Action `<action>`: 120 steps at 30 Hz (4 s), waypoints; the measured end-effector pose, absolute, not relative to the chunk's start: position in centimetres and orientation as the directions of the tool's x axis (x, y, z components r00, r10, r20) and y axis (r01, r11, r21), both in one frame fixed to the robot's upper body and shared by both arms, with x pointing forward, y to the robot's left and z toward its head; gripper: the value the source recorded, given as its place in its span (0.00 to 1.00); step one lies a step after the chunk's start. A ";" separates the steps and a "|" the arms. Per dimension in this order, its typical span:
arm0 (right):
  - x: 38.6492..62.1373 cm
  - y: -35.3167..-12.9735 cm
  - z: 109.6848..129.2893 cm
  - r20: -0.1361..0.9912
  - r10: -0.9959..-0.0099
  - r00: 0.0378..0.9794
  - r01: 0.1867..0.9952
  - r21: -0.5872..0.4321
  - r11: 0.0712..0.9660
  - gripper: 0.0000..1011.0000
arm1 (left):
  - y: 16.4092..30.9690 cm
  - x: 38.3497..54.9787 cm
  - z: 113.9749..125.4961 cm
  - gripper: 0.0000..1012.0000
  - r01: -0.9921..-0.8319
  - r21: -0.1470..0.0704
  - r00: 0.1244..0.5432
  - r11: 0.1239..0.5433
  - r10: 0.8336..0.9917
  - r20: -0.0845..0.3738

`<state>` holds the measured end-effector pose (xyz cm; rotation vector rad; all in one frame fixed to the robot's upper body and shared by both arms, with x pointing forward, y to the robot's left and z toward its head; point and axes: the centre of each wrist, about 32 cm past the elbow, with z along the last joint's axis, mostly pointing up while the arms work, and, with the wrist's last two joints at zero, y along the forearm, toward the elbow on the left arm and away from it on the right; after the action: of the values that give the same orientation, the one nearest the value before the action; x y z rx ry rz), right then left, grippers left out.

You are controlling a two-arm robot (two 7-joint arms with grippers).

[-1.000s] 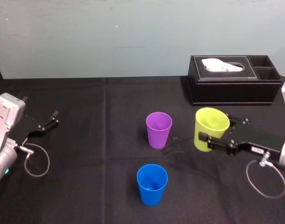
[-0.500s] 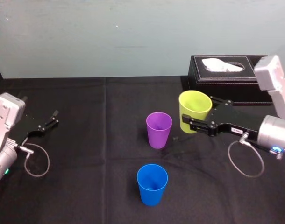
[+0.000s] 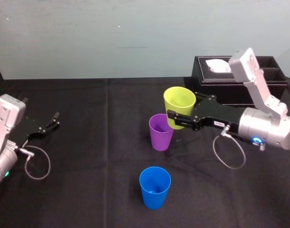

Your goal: Stack the three plastic cups sequentially using one hand.

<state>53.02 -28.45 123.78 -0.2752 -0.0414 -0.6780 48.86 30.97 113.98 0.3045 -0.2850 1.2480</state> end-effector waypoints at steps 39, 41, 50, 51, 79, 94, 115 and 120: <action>55.5 -25.2 123.1 0.115 -0.583 0.804 0.590 -0.275 0.759 0.72 | 31.0 48.9 114.0 0.99 -0.955 0.070 0.292 0.287 0.880 0.374; 55.5 -25.2 123.0 0.113 -0.584 0.804 0.590 -0.275 0.759 0.72 | 31.0 48.9 114.0 0.99 -0.955 0.070 0.292 0.287 0.880 0.374; 55.6 -25.4 122.8 0.107 -0.588 0.802 0.592 -0.275 0.758 0.72 | 31.0 48.9 114.0 0.99 -0.955 0.070 0.292 0.287 0.880 0.374; 55.6 -25.4 122.8 0.106 -0.588 0.802 0.592 -0.275 0.757 0.72 | 31.0 48.9 114.0 0.99 -0.955 0.070 0.292 0.287 0.880 0.374; 55.9 -26.0 121.2 0.075 -0.599 0.798 0.595 -0.261 0.760 0.72 | 31.0 48.9 114.0 0.99 -0.955 0.070 0.292 0.287 0.880 0.374; 55.8 -26.5 120.2 0.047 -0.606 0.794 0.599 -0.236 0.765 0.72 | 31.0 48.9 114.0 0.99 -0.955 0.070 0.292 0.287 0.880 0.374; 55.8 -26.4 120.2 0.047 -0.605 0.795 0.597 -0.237 0.766 0.91 | 31.0 48.9 114.0 0.99 -0.955 0.070 0.292 0.287 0.880 0.374; 55.8 -26.4 120.2 0.048 -0.605 0.795 0.597 -0.237 0.766 0.99 | 31.0 48.9 114.0 0.99 -0.955 0.070 0.292 0.287 0.880 0.374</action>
<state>55.83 -26.43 120.17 -0.2464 0.0323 -0.6527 48.86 30.97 113.98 0.3044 -0.2850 1.2480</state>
